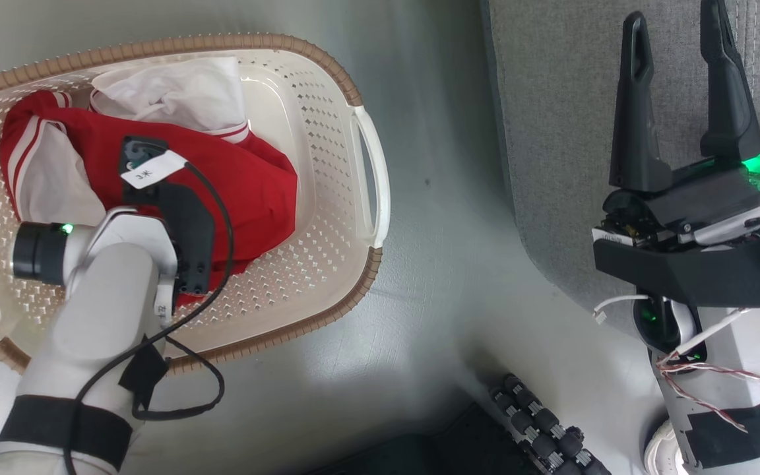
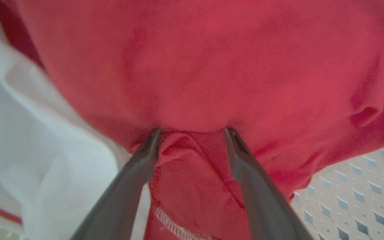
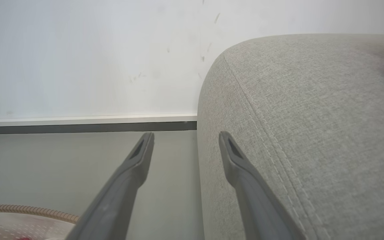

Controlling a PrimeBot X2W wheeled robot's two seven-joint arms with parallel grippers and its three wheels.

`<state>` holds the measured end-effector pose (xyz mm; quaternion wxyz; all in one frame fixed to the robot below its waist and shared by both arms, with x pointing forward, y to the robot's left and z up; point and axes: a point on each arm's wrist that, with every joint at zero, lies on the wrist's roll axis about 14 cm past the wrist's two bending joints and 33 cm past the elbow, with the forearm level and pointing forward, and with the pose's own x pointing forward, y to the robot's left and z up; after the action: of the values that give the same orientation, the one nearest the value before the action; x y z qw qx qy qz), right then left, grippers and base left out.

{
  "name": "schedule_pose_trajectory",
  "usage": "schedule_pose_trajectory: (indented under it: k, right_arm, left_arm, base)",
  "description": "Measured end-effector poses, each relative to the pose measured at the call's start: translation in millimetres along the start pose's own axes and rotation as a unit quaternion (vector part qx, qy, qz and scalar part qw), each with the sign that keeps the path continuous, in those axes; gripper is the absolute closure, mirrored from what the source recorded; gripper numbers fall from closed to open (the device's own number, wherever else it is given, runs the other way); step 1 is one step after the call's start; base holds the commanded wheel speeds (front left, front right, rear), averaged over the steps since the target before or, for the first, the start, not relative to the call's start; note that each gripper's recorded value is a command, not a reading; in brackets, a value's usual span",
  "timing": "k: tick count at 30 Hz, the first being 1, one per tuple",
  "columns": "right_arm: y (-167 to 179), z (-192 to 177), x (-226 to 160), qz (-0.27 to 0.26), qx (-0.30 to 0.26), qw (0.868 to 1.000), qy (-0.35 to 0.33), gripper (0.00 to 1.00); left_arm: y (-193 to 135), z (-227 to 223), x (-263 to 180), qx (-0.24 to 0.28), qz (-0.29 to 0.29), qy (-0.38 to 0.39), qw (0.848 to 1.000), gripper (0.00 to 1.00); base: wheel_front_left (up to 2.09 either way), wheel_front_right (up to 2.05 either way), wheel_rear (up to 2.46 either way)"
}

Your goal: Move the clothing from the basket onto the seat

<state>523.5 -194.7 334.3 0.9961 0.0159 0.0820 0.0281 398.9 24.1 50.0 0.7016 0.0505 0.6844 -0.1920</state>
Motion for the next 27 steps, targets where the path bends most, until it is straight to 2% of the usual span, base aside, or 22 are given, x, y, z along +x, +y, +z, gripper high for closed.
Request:
schedule_pose_trajectory:
  k: [10,14,18,27]
  right_arm:
    - [-0.1,-0.3,-4.9,0.0,0.002,1.0,0.003,0.0]
    - [-0.3,-0.1,-6.3,-0.001,0.002,1.0,0.003,0.0]
    - [-0.3,-1.9,-9.3,-0.003,0.002,1.0,0.006,0.0]
    - [-0.4,-4.7,-10.4,-0.004,0.0,1.0,0.007,0.0]
  left_arm:
    - [-4.6,-12.1,2.6,0.004,-0.002,0.015,1.0,0.0]
    - [-5.0,-10.6,3.5,0.011,-0.001,0.013,1.0,0.03]
    - [-4.7,-8.1,4.0,0.016,0.001,0.01,1.0,0.0]
    - [-8.9,10.8,4.3,0.013,-0.006,-0.029,0.999,0.0]
  base:
    - [0.0,0.0,0.0]
    - [0.0,0.0,0.0]
    - [0.0,0.0,0.0]
    - [0.0,0.0,0.0]
